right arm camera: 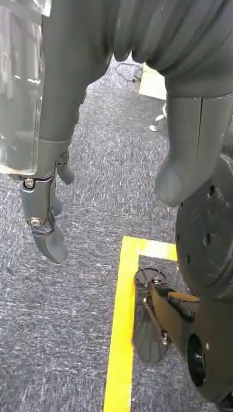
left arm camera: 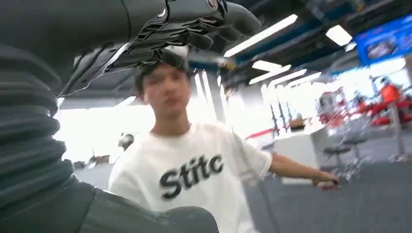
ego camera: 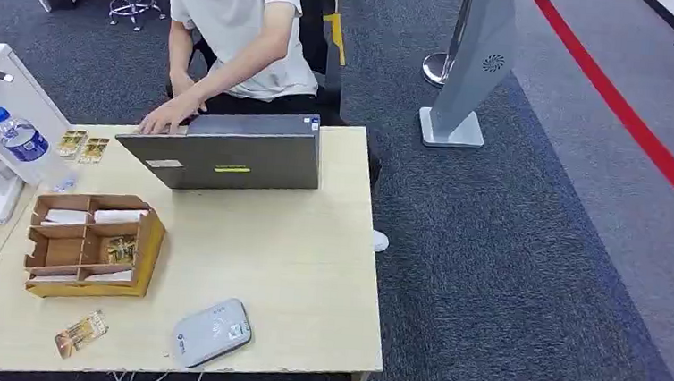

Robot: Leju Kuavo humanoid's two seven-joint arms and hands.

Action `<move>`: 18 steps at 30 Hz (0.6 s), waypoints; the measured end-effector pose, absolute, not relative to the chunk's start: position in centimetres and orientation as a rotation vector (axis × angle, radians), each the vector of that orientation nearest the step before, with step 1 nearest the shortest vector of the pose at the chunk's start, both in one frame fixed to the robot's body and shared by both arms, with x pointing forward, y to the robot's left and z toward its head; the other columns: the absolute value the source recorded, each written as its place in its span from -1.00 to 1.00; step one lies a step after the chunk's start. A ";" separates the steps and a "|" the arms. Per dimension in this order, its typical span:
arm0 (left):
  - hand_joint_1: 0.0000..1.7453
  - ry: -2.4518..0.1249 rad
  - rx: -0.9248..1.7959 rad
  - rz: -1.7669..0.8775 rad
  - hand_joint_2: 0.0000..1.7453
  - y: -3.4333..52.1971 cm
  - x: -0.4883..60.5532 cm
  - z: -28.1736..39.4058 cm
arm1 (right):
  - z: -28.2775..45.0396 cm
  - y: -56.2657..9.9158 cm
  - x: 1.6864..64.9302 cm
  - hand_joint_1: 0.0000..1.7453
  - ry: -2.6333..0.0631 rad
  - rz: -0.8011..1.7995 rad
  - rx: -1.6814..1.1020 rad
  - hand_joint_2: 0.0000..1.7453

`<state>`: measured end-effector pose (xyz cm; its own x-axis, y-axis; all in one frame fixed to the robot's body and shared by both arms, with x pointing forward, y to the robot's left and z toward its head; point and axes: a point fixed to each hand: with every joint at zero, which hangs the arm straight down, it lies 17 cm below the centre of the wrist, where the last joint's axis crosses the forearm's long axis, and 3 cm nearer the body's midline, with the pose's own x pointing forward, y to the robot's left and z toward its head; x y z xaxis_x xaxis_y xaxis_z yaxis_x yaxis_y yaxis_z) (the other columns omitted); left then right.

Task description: Pass the card to the sensor for recognition and then transmit it.

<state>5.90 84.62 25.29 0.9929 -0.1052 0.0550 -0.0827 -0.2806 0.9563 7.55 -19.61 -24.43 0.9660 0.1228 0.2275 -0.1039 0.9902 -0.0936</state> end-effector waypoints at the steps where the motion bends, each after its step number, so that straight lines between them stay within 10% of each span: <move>1: -1.00 -0.132 1.816 0.046 1.00 84.6 4.6 23.6 | -24.4 -19.7 7.6 -1.00 -0.237 0.104 -0.082 1.00; 7: -1.00 -0.300 1.367 0.673 1.00 79.3 -0.3 6.0 | -24.3 -20.5 8.3 -1.00 -0.252 0.060 -0.104 1.00; 18: -1.00 -0.271 0.986 0.917 1.00 69.2 -0.8 -8.0 | -24.1 -21.5 9.3 -1.00 -0.292 0.032 -0.123 1.00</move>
<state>-0.76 69.18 -8.02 0.6101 0.5409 0.5789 -0.7687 0.2271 0.5980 9.28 -21.45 -24.14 0.9574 0.0491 0.2847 -0.0135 0.9920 -0.1254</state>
